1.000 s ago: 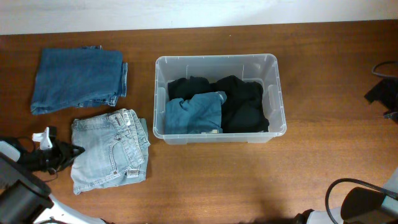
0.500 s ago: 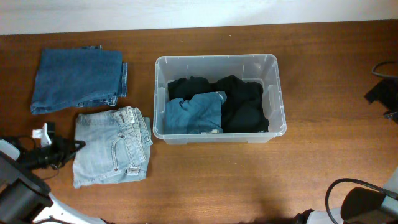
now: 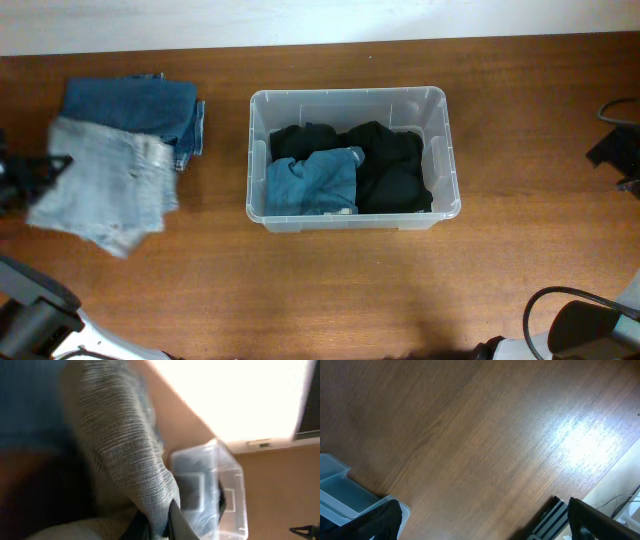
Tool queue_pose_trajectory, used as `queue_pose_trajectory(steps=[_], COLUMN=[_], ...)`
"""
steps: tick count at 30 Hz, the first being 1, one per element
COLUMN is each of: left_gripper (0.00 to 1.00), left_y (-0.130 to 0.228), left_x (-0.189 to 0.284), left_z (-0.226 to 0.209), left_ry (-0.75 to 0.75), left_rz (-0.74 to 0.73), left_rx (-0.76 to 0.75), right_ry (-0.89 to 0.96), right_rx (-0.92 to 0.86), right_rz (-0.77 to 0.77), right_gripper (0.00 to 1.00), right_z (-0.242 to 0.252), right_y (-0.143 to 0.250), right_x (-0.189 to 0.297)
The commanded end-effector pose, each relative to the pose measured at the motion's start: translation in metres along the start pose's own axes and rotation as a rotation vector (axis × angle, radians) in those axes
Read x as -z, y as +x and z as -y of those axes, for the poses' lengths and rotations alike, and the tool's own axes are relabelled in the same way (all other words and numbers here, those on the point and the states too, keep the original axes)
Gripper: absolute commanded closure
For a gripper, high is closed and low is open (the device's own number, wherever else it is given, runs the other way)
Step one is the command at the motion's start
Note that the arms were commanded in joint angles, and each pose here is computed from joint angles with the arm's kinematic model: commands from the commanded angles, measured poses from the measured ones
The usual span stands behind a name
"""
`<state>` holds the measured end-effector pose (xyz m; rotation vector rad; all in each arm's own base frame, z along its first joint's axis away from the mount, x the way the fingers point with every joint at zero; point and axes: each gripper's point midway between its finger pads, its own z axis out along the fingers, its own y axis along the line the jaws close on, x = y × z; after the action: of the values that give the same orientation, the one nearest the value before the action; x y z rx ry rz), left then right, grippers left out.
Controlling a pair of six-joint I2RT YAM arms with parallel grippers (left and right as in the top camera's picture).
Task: Pack container
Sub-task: 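Lift the light blue jeans and carry them into the bin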
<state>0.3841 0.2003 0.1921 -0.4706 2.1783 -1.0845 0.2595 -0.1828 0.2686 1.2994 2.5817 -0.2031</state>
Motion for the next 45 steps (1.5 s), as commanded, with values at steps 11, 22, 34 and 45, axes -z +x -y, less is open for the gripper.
queue_pose_trajectory(steps=[11,22,34,45], left_gripper=[0.99,0.99,0.99,0.99], left_y=[-0.020,0.054,0.150,0.233], left_x=[0.052,-0.037,-0.195,-0.293], left_z=[0.277,0.437,0.459,0.467], left_ry=[0.289,0.343,0.249,0.270], left_rz=[0.177,0.102,-0.137,-0.287], left_rx=[-0.595,-0.660,-0.414,-0.329], right_ry=[0.001,0.001,0.001,0.001], right_rx=[-0.019,-0.019,-0.019,-0.019], right_rz=[0.009,0.009,0.009,0.009], right_gripper=[0.02,0.01,0.01,0.01], right_z=[0.003,0.003,0.003,0.003], right_y=[-0.001,-0.001,-0.001,-0.001], right_x=[0.002,0.002,0.002,0.002])
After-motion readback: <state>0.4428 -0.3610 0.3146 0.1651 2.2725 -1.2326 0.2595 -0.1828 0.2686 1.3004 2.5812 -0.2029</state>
